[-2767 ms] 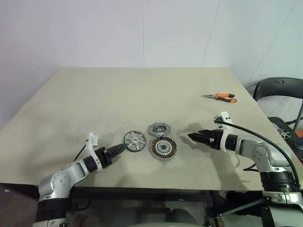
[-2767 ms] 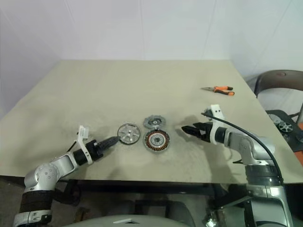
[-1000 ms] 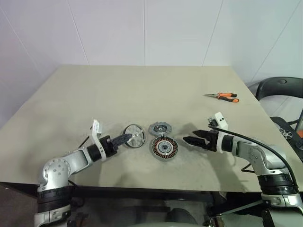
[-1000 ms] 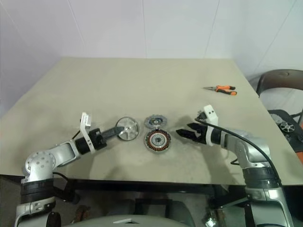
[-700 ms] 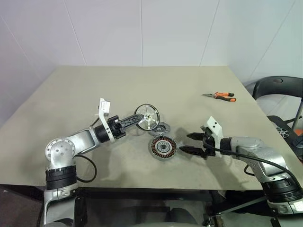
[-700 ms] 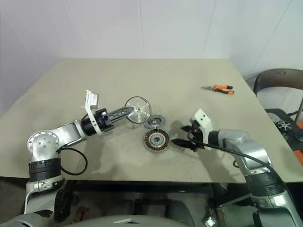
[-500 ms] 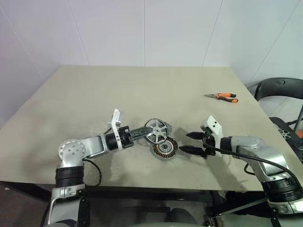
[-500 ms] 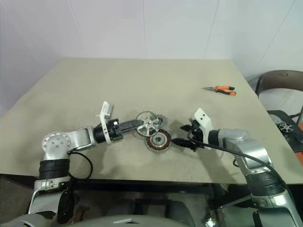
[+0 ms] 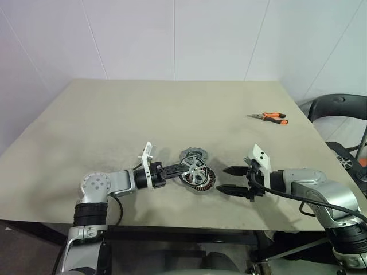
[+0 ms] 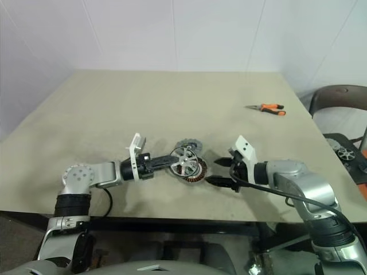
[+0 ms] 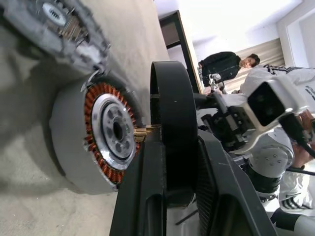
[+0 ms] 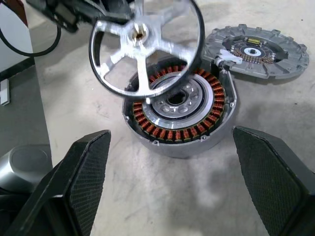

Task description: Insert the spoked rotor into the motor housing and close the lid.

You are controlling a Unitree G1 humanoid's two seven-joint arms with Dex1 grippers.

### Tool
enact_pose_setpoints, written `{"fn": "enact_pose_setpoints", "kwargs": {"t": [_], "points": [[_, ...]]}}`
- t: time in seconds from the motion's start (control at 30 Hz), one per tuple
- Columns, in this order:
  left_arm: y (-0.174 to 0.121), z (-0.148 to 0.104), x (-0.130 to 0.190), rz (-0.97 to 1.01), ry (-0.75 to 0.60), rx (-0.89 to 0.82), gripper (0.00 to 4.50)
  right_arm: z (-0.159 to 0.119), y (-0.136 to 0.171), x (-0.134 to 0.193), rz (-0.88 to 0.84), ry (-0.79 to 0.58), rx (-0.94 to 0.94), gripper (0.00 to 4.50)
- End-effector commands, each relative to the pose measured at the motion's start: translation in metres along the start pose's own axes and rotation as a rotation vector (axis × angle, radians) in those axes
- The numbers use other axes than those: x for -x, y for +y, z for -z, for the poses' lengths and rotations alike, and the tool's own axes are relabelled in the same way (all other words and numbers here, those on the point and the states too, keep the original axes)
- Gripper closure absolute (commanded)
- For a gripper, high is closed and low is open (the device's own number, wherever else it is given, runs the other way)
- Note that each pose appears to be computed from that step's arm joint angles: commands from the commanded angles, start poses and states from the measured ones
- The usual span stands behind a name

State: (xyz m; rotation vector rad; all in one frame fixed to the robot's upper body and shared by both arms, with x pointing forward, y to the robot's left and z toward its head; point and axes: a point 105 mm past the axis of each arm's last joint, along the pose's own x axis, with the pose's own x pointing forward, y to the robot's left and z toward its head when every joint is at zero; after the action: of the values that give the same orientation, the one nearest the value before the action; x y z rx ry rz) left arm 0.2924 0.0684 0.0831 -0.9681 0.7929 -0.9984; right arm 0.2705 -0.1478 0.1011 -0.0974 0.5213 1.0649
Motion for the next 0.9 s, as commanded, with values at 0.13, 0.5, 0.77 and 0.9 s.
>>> {"fn": "enact_pose_setpoints", "kwargs": {"t": [0.13, 0.5, 0.77, 0.9], "points": [[-0.007, 0.004, -0.01, 0.048, 0.022, -0.006, 4.06, -0.015, -0.003, 0.003, 0.029, -0.038, 0.049, 0.38], [-0.004, 0.008, -0.018, 0.068, 0.026, 0.032, 4.06, -0.006, -0.005, 0.003, 0.064, -0.017, 0.04, 0.38], [-0.007, -0.006, -0.023, 0.097, -0.025, 0.026, 4.06, -0.006, -0.01, 0.007, 0.089, -0.008, 0.044, 0.38], [-0.001, -0.006, -0.023, 0.082, -0.026, 0.026, 4.06, -0.007, -0.013, 0.009, 0.103, -0.007, 0.048, 0.38]]}}
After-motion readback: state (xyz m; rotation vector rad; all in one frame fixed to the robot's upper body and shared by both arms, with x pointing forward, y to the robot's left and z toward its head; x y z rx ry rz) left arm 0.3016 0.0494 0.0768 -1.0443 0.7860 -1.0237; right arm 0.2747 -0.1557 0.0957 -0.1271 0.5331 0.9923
